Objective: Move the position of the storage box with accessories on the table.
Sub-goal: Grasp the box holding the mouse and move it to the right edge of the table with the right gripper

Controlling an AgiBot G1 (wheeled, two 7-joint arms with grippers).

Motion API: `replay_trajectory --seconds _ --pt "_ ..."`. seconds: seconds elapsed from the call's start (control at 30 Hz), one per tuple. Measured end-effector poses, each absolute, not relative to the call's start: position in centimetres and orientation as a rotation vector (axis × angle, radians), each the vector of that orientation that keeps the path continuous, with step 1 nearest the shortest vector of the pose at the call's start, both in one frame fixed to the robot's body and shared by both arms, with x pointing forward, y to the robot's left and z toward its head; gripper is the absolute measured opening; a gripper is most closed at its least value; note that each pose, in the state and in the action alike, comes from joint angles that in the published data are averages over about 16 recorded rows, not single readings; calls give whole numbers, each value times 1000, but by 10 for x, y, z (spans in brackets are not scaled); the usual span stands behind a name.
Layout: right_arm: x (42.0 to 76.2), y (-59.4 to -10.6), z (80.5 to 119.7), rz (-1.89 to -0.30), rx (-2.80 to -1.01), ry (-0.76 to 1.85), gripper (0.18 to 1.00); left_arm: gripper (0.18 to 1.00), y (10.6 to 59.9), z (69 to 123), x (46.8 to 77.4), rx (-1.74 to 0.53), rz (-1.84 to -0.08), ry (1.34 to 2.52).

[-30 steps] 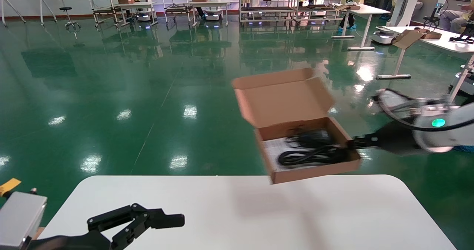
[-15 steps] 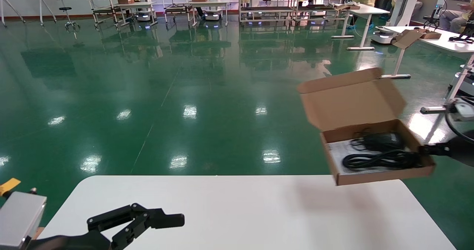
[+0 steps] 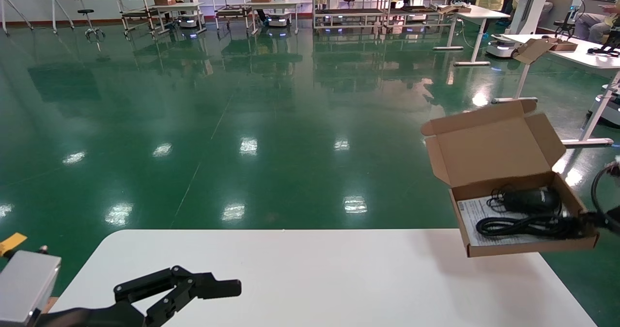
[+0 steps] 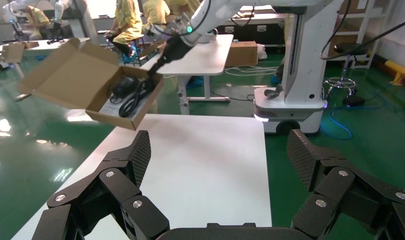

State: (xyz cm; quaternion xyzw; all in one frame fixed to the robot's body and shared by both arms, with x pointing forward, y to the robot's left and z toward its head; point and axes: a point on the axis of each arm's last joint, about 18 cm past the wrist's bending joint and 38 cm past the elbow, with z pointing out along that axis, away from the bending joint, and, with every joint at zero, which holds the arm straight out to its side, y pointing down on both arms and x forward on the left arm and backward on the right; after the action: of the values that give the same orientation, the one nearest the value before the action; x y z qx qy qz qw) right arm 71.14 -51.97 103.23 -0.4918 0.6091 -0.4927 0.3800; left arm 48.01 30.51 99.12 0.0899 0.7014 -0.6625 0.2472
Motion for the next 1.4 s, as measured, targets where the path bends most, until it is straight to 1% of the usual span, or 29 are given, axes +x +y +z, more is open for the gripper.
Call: replay_trajectory --seconds 0.37,0.63,0.97,1.4 --pt "713 -527 981 -1208 -1281 1613 202 1000 305 991 480 245 -1806 1912" --pt "708 -537 955 -1187 -1295 1644 202 1000 305 991 480 245 -1806 1912" --pt "704 -541 938 -1161 -1320 1642 202 1000 305 991 480 245 -1806 1912" --pt "702 -539 929 -1121 -1338 1612 201 1000 305 991 480 245 -1806 1912"
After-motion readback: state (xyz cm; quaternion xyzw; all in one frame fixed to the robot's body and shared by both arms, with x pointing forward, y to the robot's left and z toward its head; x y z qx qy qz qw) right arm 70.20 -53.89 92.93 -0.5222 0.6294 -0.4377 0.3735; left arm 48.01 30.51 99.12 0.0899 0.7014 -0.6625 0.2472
